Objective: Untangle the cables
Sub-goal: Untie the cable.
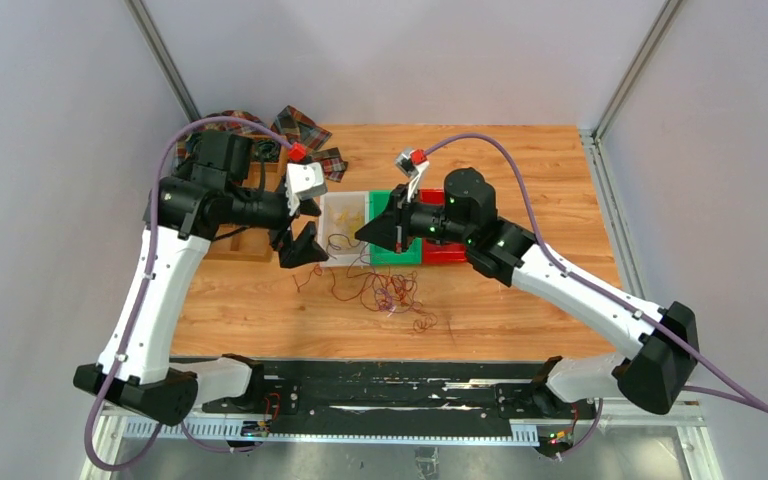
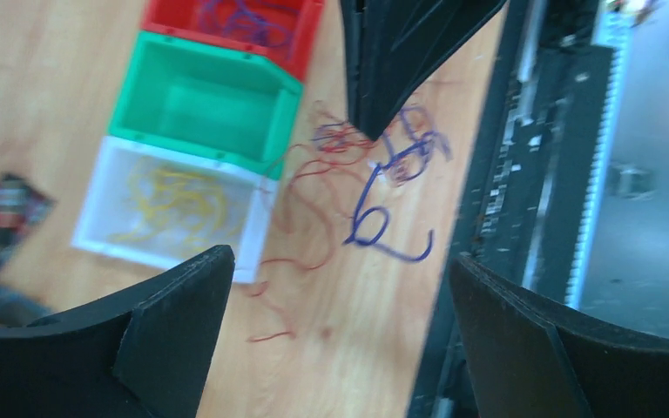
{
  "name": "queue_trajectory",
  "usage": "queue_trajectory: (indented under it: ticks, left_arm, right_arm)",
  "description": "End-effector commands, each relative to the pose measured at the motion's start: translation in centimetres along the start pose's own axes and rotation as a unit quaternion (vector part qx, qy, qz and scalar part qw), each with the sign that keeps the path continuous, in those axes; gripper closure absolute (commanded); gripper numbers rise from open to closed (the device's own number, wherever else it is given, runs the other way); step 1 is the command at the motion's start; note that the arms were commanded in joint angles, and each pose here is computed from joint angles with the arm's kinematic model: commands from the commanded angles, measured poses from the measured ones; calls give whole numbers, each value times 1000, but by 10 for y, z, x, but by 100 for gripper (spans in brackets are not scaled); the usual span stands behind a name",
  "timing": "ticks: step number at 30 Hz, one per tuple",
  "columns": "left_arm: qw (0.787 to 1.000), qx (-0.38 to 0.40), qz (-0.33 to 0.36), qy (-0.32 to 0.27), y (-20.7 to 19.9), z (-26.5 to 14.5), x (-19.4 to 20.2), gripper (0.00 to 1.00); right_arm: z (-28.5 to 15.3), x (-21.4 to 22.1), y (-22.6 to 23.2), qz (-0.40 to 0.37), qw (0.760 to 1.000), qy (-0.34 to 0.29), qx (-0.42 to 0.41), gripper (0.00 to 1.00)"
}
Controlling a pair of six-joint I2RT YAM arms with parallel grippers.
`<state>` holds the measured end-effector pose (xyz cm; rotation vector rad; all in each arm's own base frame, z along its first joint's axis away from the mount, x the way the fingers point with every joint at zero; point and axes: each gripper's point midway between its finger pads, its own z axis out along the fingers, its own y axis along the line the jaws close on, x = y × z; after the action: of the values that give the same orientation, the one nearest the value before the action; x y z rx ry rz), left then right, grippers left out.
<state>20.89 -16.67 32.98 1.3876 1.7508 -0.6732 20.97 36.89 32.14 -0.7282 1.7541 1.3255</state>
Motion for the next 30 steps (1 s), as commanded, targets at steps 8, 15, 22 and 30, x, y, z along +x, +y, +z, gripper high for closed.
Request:
queue_trajectory:
  ticks: [8,15,22,30]
  left_arm:
    - [967,-15,-138,-216,-10,21,-38,1]
    - [943,20,-195,-270,-18,23,-49,6]
    - [942,10,-194,-273,-13,26,-46,42]
    - [948,-12,-181,-261,-12,18,-48,99]
  right_arm:
    - [11,-80,53,-31,991,-108,-67,99]
    - [22,-108,71,-26,986,-147,-79,99]
    - [31,-112,83,-28,984,-145,-96,99]
    - [29,-94,76,-43,989,-114,-87,64]
